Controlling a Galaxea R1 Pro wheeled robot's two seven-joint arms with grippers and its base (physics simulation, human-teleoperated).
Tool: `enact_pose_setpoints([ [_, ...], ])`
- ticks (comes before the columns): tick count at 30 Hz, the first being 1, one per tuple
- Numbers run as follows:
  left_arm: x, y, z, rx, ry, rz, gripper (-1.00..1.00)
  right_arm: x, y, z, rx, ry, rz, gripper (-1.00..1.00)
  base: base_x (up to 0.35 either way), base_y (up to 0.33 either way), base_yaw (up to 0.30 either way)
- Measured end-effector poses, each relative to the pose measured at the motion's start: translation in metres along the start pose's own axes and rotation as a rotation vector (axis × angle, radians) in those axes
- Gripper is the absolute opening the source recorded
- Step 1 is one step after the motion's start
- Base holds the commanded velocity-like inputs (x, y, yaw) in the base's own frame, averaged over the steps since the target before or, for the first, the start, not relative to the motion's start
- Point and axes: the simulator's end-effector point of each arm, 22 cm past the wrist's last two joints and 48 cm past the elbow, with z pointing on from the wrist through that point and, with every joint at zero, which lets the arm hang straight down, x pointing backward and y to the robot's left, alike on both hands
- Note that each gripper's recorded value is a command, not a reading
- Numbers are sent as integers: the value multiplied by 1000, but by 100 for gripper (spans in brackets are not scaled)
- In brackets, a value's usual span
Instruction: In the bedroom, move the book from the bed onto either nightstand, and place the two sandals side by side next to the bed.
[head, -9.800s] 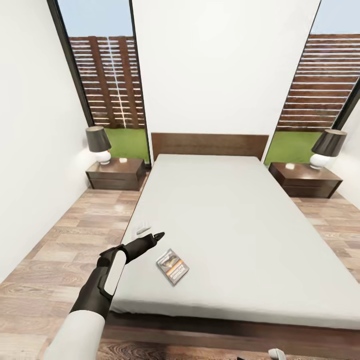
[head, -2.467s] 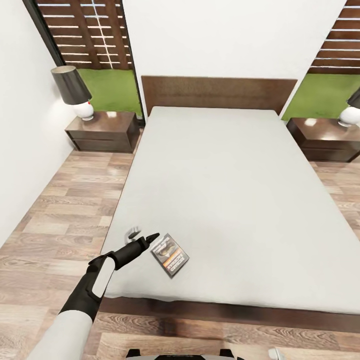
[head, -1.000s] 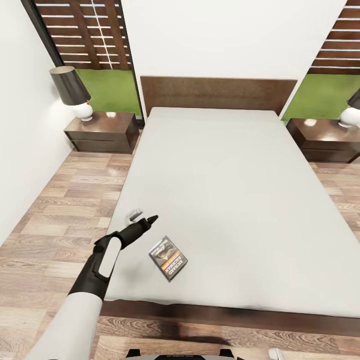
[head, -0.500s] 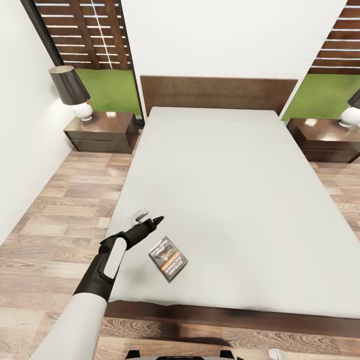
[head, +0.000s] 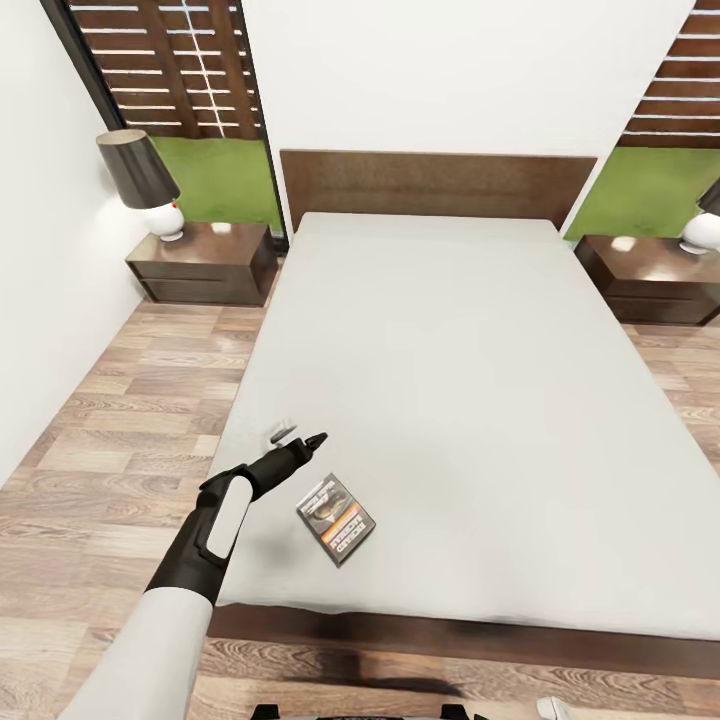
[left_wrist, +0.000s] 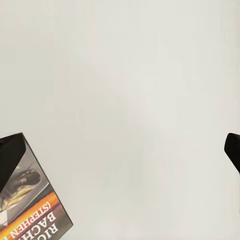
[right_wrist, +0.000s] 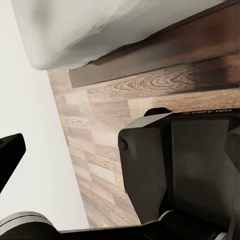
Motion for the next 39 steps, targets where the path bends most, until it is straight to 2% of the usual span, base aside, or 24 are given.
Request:
enact_pose_setpoints([
  [28, 20, 34, 31, -21, 27, -18, 100, 4, -26, 20, 14, 22, 28, 100, 0, 0, 0],
  [39, 22, 39, 37, -22, 28, -19, 100, 2, -32, 25, 14, 22, 29, 100, 0, 0, 0],
])
